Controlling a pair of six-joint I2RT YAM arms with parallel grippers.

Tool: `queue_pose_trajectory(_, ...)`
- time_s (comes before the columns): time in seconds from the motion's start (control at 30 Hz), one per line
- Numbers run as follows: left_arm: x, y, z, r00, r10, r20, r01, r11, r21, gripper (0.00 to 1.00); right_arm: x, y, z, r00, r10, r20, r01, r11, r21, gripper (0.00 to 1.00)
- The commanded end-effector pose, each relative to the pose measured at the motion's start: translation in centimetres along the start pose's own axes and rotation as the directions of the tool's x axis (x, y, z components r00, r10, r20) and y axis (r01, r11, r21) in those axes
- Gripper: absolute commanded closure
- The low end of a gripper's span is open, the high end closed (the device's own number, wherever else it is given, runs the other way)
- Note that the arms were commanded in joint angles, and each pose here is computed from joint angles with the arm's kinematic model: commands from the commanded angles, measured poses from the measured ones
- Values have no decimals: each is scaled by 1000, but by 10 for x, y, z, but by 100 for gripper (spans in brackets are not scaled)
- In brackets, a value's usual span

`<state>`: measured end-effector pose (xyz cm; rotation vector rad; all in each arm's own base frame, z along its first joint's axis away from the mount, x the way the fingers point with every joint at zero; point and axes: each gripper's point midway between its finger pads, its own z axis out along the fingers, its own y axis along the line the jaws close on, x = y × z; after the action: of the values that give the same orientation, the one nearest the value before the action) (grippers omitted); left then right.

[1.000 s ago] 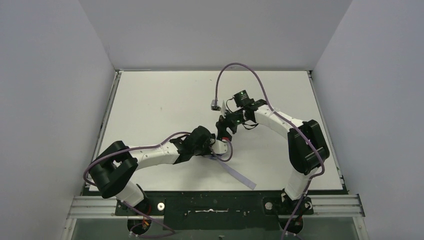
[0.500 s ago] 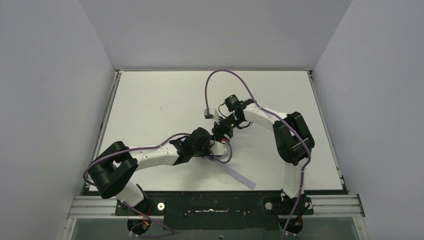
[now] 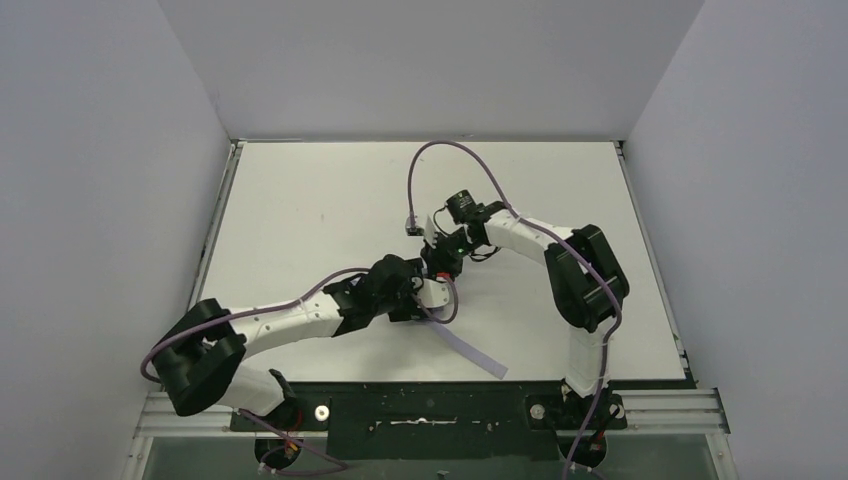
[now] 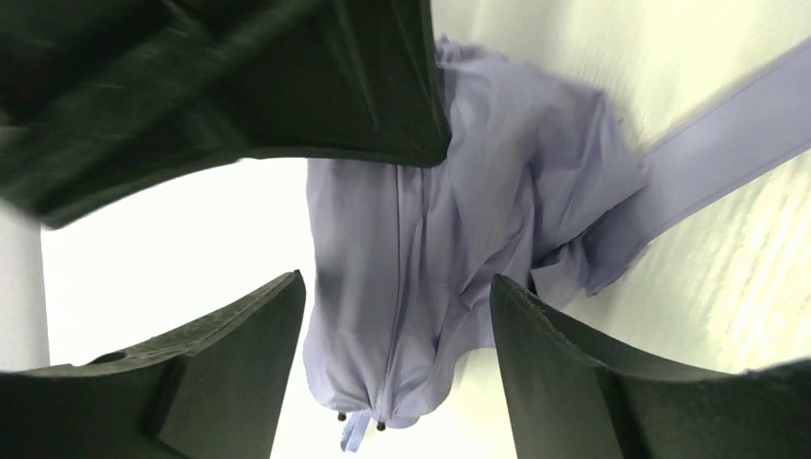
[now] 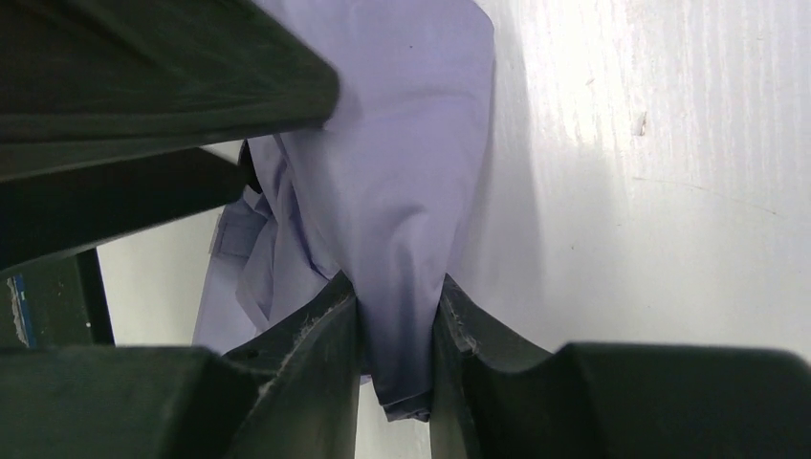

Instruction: Put away the umbrella

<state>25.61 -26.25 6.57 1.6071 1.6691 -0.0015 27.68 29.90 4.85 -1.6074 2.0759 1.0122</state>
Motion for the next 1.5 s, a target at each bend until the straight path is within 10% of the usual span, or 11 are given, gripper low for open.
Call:
queue_pose_trajectory(0.0,-45,12,-26,980,-89,177,94,995,-20,28,9,-36,0,998,-39,-48,48,982,181,86)
queue_pose_trajectory(0.37,-65,24,-123,844,-388,371,420,908,-5,23,13,-48,-9,985,-132,-109,161,930,329,86)
queue_pose_trajectory(0.67,-7,116,-183,430,-761,486,890,446,-90,16,25,-40,-6,914,-290,-283,391,813,431,86)
queue_pose_trajectory(0.87,12,149,-161,270,-852,448,943,327,54,15,34,-22,0,852,-401,-337,519,732,441,85)
queue_pose_trajectory(1.03,18,143,-116,312,-899,307,920,367,139,17,42,0,8,760,-549,-349,650,658,381,88)
queue_pose_trajectory(1.27,17,111,-73,531,-839,116,821,543,177,18,47,11,9,702,-625,-341,712,604,357,89)
queue_pose_trajectory(1.47,-6,82,-49,602,-796,60,735,582,349,18,56,13,11,666,-656,-356,746,576,335,90)
